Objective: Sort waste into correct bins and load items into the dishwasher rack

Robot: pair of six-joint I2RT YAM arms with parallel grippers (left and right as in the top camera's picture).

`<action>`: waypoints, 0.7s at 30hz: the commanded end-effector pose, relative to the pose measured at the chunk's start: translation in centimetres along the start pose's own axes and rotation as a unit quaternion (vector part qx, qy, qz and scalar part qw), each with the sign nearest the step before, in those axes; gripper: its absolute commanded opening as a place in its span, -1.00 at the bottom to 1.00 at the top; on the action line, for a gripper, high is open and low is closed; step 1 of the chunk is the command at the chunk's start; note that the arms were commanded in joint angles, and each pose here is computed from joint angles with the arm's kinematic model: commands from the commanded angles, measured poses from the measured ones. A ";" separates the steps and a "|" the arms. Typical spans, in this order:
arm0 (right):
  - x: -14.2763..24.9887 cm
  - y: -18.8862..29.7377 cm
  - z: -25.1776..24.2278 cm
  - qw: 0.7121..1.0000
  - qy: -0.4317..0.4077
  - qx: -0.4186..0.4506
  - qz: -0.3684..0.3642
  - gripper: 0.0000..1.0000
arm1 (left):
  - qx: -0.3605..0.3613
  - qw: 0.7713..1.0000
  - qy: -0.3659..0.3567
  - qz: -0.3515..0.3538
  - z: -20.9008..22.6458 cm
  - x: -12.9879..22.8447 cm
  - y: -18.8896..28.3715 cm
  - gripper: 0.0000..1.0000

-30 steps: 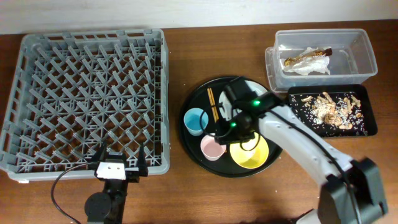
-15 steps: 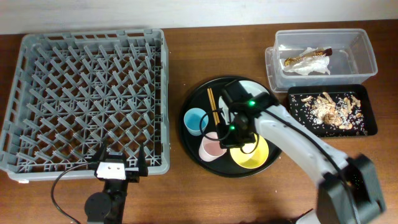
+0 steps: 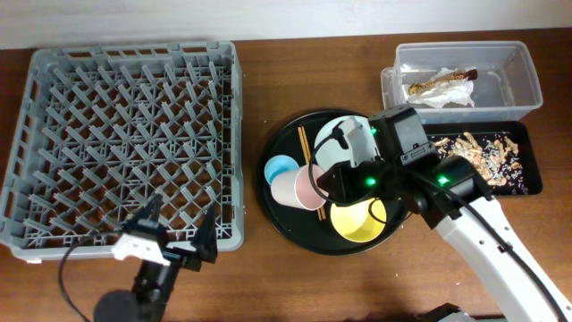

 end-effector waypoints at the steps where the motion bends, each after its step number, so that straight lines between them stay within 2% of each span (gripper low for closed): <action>1: -0.9 1.6 0.4 0.999 0.011 -0.034 -0.021 -0.92 | -0.002 0.998 0.031 0.056 -0.6 -3.8 -1.2 0.99; 3: -1.2 2.2 0.1 0.998 0.003 -0.048 -0.028 -0.92 | -0.011 0.994 0.042 0.101 -0.5 -5.0 -2.6 0.99; 6: -1.6 3.2 -0.2 0.995 0.007 -0.088 -0.036 -0.92 | -0.019 0.972 0.061 0.228 -0.1 -6.2 -6.2 0.99; 9: -1.8 4.0 0.2 0.990 0.022 -0.135 -0.042 -0.92 | -0.004 0.955 0.084 0.283 0.1 -5.8 -9.6 0.99; 11: -2.0 4.2 0.8 0.985 0.035 -0.160 -0.045 -0.92 | 0.042 0.936 0.140 0.321 -0.8 -4.2 -10.9 0.99; 13: -2.2 4.4 1.3 0.981 0.045 -0.180 -0.050 -0.92 | 0.121 0.920 0.177 0.329 -2.3 -3.7 -12.4 0.99; 15: -2.6 4.4 1.5 0.978 0.055 -0.194 -0.055 -0.92 | 0.116 0.899 0.231 0.353 -2.1 -2.5 -13.4 1.00; 19: -2.8 4.0 1.3 0.978 0.051 -0.198 -0.051 -0.92 | 0.172 0.848 0.295 0.405 -3.6 0.0 -14.7 0.99; 21: -2.8 3.6 1.0 0.978 0.055 -0.197 -0.048 -0.92 | 0.262 0.820 0.312 0.401 -5.1 -0.3 -15.3 0.95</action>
Point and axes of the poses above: each gripper's point midway between its finger pads, its own y axis back along the fingers, its own z axis along the line the jaws close on, x = y × z, the point moved 5 cm from there along y, back along the fingers, and after that the axes turned 1 degree about -y, right-handed, at the moved point
